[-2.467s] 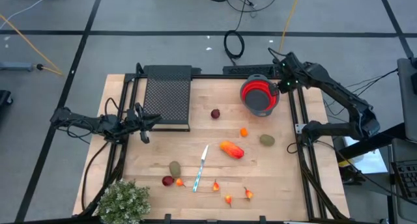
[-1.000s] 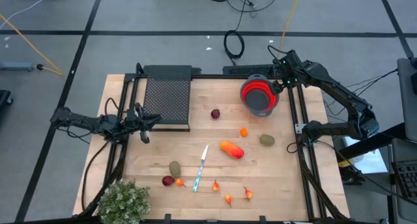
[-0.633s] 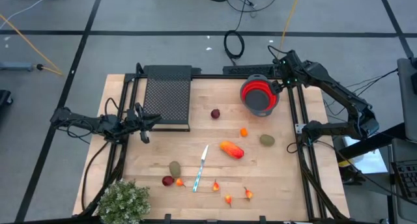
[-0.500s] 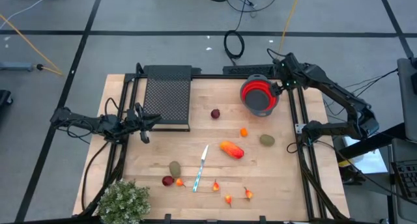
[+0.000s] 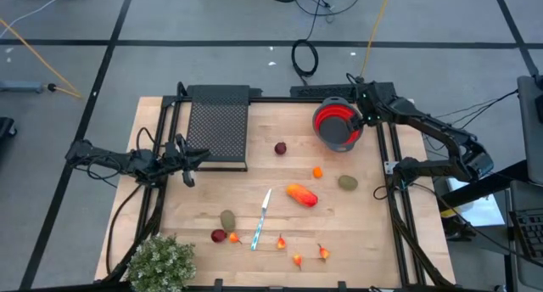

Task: Pick & Place Fruit
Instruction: Put the red strainer bowl on the shelf

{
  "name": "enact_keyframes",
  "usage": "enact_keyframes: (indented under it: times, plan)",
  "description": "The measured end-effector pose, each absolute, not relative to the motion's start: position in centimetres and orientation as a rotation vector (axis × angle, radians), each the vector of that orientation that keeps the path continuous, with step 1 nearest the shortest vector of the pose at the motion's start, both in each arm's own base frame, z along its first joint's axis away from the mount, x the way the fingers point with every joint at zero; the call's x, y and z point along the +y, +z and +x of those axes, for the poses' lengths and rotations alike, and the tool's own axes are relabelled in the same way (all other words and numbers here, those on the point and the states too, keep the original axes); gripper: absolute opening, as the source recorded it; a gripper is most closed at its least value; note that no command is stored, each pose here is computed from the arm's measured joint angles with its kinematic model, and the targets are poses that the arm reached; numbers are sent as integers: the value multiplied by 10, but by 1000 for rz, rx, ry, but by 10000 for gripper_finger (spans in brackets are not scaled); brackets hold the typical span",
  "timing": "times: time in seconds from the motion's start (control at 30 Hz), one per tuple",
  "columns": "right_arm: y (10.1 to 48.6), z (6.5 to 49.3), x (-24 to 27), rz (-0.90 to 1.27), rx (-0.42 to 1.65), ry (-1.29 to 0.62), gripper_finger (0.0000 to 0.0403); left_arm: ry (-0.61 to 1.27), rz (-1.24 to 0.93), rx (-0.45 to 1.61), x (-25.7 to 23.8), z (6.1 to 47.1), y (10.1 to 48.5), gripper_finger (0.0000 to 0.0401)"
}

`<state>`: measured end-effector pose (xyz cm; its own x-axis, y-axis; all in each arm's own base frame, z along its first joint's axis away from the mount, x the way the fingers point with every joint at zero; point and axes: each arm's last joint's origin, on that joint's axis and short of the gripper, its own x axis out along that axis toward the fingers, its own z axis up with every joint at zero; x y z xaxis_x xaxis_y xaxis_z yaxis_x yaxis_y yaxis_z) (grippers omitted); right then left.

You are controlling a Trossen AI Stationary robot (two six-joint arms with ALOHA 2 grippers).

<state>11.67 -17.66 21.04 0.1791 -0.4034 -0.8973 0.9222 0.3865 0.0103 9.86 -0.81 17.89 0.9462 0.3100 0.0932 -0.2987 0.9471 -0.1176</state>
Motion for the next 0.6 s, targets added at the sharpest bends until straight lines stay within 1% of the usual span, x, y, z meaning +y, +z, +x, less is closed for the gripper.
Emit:
enact_keyframes:
  times: [0.4,0.5,0.6]
  plan:
    - [182,112,-170,716,945,-1074,291,311,-102,-111,-8,99,179,51]
    - [181,113,-171,710,930,-1076,280,311,-102,-111,-8,99,179,51]
    - [180,113,-171,720,916,-1085,256,311,-102,-111,-8,99,179,51]
